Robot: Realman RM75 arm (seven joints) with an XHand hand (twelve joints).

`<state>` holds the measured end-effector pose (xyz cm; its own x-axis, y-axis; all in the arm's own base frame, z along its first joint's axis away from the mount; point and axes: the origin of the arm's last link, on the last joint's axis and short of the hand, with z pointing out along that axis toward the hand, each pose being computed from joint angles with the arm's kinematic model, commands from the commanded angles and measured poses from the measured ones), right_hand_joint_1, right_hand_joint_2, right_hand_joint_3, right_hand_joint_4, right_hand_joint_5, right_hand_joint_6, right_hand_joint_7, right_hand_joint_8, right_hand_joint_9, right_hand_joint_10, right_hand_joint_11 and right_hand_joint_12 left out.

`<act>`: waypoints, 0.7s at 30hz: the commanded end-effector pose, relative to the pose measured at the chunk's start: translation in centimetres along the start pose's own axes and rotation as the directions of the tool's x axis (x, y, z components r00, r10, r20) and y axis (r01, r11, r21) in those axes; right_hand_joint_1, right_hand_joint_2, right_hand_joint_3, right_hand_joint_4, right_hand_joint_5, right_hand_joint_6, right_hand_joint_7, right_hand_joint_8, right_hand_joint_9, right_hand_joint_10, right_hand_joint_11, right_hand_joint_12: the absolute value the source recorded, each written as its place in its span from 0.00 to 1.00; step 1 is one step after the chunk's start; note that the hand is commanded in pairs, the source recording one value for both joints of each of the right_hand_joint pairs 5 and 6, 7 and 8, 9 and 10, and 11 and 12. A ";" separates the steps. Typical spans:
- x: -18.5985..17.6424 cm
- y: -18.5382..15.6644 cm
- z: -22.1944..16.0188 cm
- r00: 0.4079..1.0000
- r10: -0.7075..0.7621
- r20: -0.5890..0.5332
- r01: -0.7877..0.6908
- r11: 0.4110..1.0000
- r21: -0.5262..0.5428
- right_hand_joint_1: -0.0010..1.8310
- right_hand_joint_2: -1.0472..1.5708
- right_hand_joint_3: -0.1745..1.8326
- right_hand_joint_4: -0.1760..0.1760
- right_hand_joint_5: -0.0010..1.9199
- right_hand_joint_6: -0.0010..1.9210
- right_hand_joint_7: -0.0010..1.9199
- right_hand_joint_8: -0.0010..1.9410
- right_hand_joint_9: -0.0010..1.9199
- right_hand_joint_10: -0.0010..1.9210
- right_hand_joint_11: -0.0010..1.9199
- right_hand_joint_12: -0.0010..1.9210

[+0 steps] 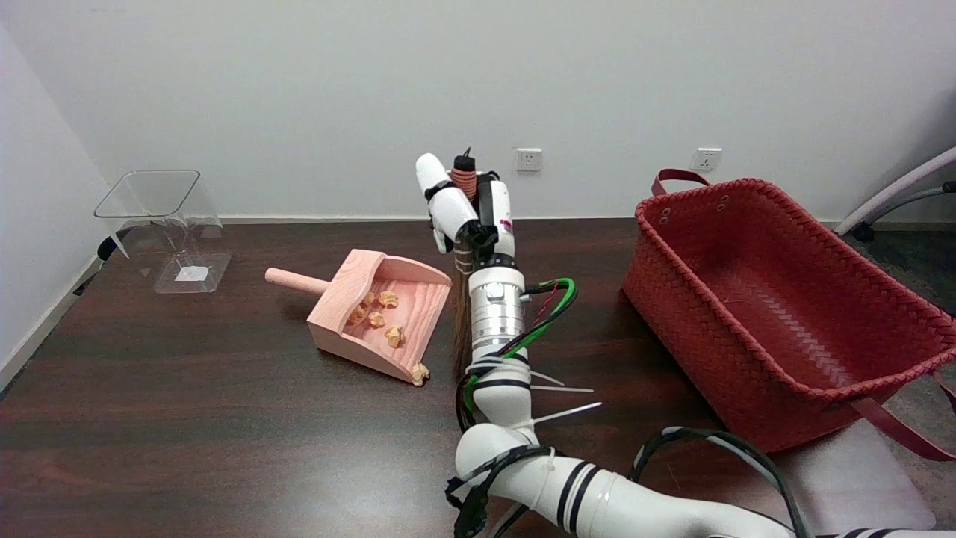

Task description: Use the broom to sweep the yellow paper into the dustpan.

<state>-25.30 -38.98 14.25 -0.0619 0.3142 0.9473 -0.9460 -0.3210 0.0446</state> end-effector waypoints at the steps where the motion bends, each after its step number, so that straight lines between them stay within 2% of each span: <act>1: -3.2 0.2 -1.2 0.976 -0.217 0.023 0.217 0.976 0.000 0.36 1.00 0.17 0.50 1.00 1.00 0.99 0.98 1.00 1.00 1.00 1.00; 13: -6.1 2.0 -2.6 0.957 -0.274 0.092 0.280 0.958 -0.064 0.35 1.00 0.16 0.50 1.00 1.00 0.98 0.97 1.00 1.00 1.00 1.00; 21: -7.6 2.1 -3.3 0.966 -0.235 0.110 0.246 0.964 -0.101 0.34 1.00 0.13 0.50 1.00 1.00 0.96 0.95 1.00 1.00 1.00 1.00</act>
<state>-27.13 -39.21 9.50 0.1614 0.3221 0.9329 -0.9519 -0.1987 0.2333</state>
